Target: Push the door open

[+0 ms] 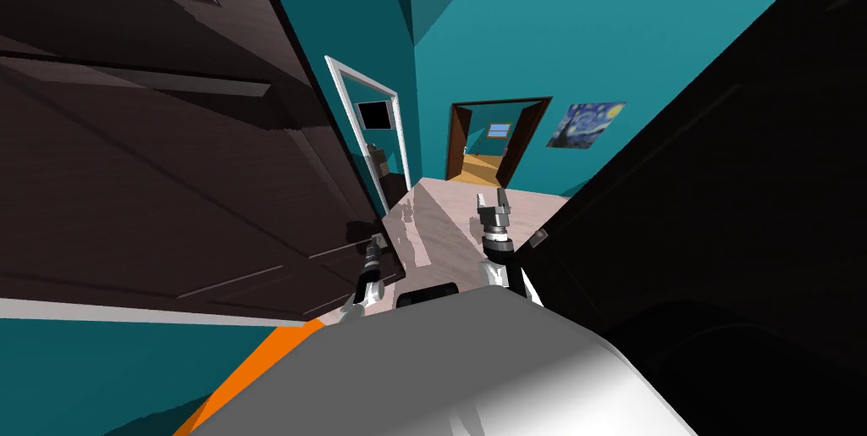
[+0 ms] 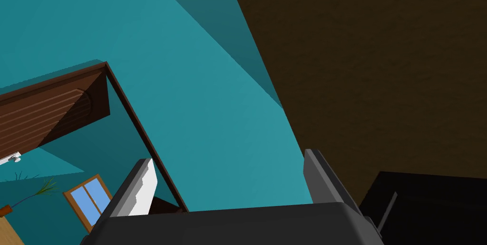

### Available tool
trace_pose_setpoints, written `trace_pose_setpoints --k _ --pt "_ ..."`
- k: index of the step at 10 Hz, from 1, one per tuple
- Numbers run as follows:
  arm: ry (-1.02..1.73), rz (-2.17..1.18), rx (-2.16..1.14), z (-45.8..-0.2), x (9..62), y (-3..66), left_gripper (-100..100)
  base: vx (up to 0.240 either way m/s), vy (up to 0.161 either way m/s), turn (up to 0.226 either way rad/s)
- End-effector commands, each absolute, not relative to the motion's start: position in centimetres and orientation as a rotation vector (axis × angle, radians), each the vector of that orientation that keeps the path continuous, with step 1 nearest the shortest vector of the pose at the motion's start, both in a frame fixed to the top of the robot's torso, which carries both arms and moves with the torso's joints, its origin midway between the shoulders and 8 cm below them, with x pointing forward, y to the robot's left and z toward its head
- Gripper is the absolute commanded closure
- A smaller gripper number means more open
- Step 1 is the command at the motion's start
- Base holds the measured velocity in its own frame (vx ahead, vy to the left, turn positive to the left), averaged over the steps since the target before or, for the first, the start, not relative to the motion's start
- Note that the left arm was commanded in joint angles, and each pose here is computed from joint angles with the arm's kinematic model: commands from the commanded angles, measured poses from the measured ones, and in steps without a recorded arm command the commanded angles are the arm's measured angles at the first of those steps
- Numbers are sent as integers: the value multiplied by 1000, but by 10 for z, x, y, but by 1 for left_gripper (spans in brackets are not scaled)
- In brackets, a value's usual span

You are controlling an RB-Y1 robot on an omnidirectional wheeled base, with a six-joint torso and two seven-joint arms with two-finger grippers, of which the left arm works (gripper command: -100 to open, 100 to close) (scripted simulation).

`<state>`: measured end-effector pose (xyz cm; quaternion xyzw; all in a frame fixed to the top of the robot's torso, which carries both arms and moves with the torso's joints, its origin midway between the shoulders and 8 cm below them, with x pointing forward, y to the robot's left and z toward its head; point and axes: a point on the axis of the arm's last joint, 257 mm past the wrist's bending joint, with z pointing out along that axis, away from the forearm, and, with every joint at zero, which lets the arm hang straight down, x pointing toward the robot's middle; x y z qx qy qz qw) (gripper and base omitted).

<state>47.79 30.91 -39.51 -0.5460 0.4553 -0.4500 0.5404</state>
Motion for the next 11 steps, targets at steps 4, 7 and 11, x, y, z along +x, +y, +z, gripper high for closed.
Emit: trace_pose_setpoints --k 4,7,11 --pt "1023 -1022 -1318 -392 475 339 100 196 -63 57" --pt "997 -997 -1331 -391 472 353 100 183 -44 43" --pt "969 -965 -1348 -393 466 369 100 147 -11 34"
